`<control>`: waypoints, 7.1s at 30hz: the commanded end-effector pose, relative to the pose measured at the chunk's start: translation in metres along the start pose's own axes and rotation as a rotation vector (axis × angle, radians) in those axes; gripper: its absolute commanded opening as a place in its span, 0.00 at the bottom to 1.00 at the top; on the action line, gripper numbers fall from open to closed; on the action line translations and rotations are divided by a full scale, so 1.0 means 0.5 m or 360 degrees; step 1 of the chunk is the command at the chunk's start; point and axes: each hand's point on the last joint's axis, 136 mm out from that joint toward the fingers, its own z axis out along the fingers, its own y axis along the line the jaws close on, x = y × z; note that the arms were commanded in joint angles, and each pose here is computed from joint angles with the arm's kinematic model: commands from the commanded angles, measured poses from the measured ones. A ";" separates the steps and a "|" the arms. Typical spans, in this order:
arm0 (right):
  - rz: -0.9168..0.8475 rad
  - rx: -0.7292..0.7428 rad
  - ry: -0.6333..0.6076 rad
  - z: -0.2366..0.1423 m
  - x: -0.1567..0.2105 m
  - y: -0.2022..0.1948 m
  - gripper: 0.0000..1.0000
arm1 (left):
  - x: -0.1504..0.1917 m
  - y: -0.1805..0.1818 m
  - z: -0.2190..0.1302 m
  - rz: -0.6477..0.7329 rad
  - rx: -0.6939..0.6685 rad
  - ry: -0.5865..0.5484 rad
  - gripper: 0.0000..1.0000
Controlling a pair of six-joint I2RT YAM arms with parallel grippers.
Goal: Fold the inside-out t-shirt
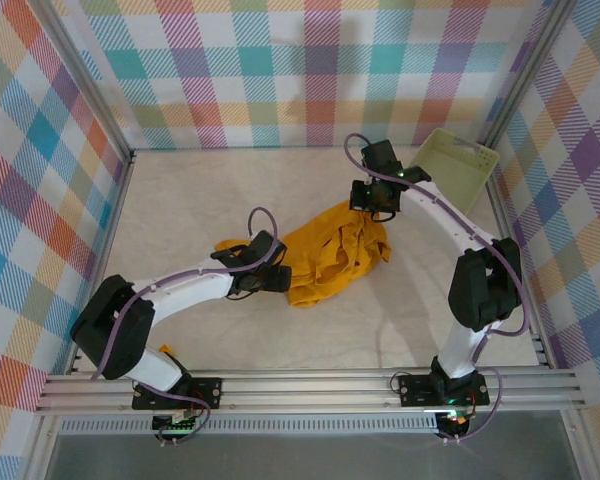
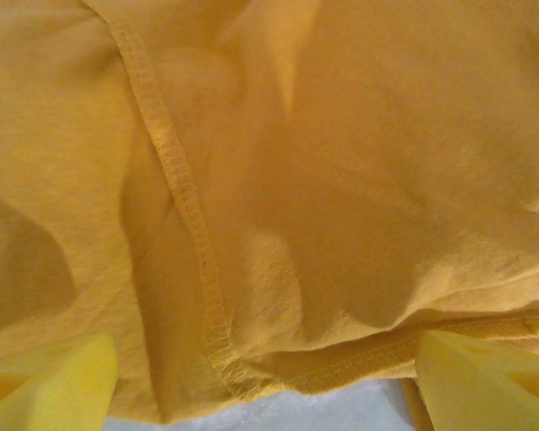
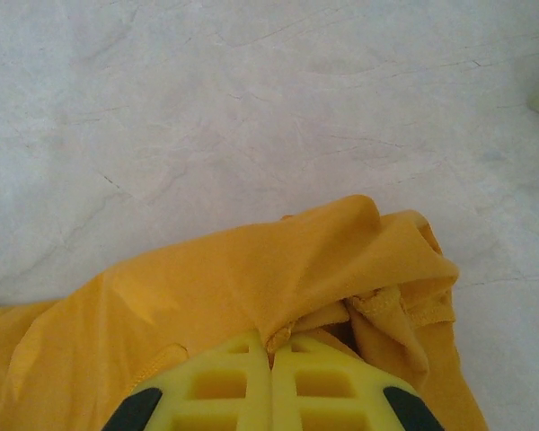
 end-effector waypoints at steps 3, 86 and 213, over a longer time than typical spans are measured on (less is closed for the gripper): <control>0.0001 0.0037 -0.0024 0.004 -0.005 -0.017 0.06 | 0.009 -0.018 0.030 0.0008 0.0034 0.0028 0.69; -0.0119 -0.0412 -0.1910 -1.018 0.032 -0.073 0.00 | -0.235 0.187 -1.010 -0.0518 0.0633 -0.1891 0.00; 0.0367 -0.0069 0.0066 -0.107 0.364 -0.174 0.82 | 0.209 -0.198 -0.025 0.0838 -0.0202 0.0050 0.22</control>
